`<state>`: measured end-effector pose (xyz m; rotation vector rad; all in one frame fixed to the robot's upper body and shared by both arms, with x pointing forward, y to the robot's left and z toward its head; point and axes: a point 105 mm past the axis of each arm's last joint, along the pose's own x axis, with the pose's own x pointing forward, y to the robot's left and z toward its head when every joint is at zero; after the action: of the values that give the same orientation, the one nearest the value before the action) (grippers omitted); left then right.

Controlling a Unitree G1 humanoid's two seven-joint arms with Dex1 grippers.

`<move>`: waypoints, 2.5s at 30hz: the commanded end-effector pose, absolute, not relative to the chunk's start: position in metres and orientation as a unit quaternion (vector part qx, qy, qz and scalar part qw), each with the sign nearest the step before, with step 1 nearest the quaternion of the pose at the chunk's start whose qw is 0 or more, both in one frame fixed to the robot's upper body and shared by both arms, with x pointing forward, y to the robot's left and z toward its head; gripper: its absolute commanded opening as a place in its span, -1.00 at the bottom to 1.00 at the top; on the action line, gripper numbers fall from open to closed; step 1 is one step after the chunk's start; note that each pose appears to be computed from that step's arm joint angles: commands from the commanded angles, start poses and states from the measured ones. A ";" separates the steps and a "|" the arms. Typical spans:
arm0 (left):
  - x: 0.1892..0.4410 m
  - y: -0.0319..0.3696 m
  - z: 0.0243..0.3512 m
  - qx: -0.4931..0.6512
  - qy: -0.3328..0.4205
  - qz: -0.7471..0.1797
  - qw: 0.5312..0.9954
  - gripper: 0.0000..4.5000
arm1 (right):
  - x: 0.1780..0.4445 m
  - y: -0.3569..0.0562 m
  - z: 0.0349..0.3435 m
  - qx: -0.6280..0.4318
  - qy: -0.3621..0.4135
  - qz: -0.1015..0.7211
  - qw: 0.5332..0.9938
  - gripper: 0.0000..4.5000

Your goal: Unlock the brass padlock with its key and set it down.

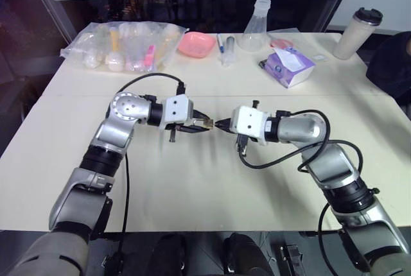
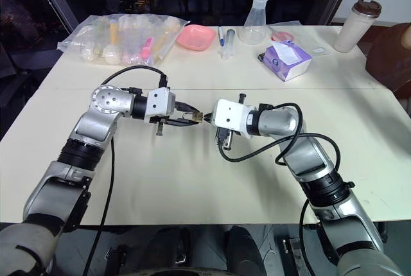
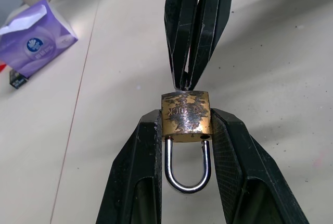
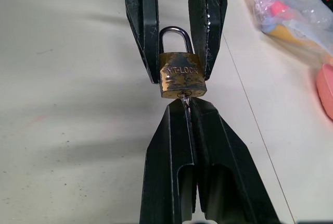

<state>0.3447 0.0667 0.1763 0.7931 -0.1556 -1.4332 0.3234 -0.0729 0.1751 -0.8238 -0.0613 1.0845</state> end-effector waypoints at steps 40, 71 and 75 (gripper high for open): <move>0.346 0.063 0.214 0.203 -0.048 -0.662 0.720 -0.67 | 0.307 -0.053 0.191 -0.594 -0.230 0.416 0.648 -0.99; 0.342 0.072 0.201 0.232 -0.036 -0.665 0.709 -0.67 | 0.322 -0.070 0.189 -0.597 -0.203 0.404 0.663 -0.99; 0.343 0.074 0.200 0.230 -0.034 -0.663 0.712 -0.67 | 0.320 -0.072 0.193 -0.583 -0.202 0.408 0.673 -0.39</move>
<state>0.3481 0.0773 0.1873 0.4880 -0.0088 -1.4448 0.3186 -0.0665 0.1786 -1.3406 -0.4339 0.9640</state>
